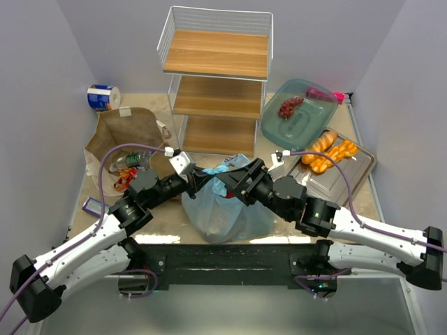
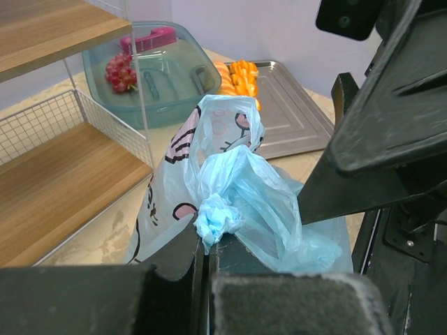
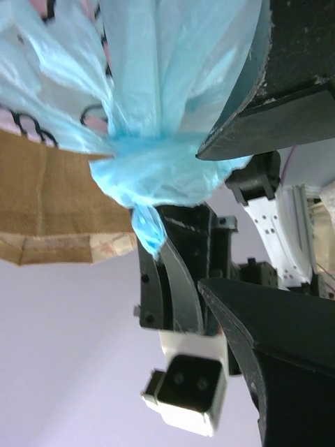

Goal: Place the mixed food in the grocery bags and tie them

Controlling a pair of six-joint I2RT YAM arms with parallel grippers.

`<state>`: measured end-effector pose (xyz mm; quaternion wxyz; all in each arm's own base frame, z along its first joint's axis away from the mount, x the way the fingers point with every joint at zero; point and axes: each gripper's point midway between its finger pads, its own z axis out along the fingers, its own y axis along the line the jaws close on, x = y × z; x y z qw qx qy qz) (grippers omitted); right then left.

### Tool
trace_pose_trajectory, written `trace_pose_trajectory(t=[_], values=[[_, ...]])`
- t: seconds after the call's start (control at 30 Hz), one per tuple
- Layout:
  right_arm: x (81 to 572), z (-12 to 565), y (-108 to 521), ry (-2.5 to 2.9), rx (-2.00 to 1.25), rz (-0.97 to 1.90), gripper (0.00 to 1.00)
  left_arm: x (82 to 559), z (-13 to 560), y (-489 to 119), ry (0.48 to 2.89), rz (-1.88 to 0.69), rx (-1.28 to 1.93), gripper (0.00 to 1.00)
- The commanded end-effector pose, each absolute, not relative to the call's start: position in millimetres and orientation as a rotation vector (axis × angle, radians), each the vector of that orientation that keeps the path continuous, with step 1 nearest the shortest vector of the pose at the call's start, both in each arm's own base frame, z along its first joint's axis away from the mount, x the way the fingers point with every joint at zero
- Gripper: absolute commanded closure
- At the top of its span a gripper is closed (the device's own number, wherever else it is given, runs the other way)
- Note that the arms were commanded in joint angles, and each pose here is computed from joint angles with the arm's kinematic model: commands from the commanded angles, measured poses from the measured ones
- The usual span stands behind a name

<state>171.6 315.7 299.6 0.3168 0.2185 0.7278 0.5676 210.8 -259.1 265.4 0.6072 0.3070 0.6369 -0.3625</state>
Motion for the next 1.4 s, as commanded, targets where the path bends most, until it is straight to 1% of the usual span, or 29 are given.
trace_pose_trajectory(t=[0.0, 0.13, 0.43, 0.6, 0.8, 0.9, 1.0, 1.07, 1.17, 1.23, 1.27, 1.37], values=[[185, 288, 308, 1.886, 0.668, 1.417, 0.25, 206, 289, -260, 1.371, -0.853, 0.694, 1.0], [189, 287, 311, 1.869, 0.691, 1.423, 0.22, 201, 287, -263, 1.373, -0.875, 0.695, 1.0], [195, 268, 318, 1.864, 0.817, 1.458, 0.19, 195, 288, -266, 1.369, -0.881, 0.698, 1.0], [199, 261, 323, 1.852, 0.874, 1.468, 0.19, 192, 289, -266, 1.367, -0.894, 0.681, 1.0], [205, 265, 338, 1.808, 0.921, 1.549, 0.19, 188, 287, -270, 1.392, -0.893, 0.656, 1.0], [208, 267, 341, 1.785, 0.954, 1.565, 0.2, 183, 286, -272, 1.399, -0.897, 0.653, 1.0], [213, 264, 337, 1.759, 0.998, 1.546, 0.23, 179, 285, -272, 1.409, -0.896, 0.639, 1.0], [215, 267, 332, 1.732, 1.016, 1.535, 0.31, 176, 282, -272, 1.422, -0.899, 0.634, 1.0], [219, 266, 326, 1.728, 1.023, 1.481, 0.42, 176, 280, -272, 1.439, -0.887, 0.619, 1.0], [220, 264, 320, 1.743, 0.999, 1.419, 0.42, 178, 283, -269, 1.436, -0.873, 0.604, 1.0], [220, 262, 317, 1.748, 0.997, 1.396, 0.44, 178, 284, -266, 1.435, -0.865, 0.599, 1.0], [219, 260, 299, 1.717, 1.026, 1.374, 0.59, 177, 283, -264, 1.438, -0.86, 0.599, 1.0]])
